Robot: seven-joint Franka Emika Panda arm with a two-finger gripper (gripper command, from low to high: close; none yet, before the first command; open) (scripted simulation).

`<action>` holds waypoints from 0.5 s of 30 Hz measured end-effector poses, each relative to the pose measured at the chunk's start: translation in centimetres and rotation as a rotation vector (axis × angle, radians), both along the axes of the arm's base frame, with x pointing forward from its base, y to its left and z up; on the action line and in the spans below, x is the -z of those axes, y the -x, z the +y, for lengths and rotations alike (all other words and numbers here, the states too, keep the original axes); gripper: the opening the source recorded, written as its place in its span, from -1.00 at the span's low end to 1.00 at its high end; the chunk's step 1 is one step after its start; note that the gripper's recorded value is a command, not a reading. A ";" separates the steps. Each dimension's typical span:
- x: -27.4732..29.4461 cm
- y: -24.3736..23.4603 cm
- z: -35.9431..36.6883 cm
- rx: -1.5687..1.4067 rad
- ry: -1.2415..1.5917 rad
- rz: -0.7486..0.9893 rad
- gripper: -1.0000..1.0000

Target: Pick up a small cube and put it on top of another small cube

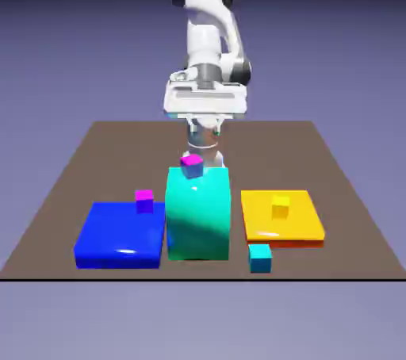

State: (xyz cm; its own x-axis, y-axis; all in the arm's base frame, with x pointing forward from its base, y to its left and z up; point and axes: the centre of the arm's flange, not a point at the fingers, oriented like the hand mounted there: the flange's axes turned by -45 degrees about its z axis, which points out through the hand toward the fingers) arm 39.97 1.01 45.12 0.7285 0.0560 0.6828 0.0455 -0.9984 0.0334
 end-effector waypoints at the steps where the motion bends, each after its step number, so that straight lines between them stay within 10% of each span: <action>1: 0.6 -0.8 0.5 -0.001 0.003 0.037 0.00; 15: 12.8 -10.1 7.8 0.003 0.021 0.543 0.00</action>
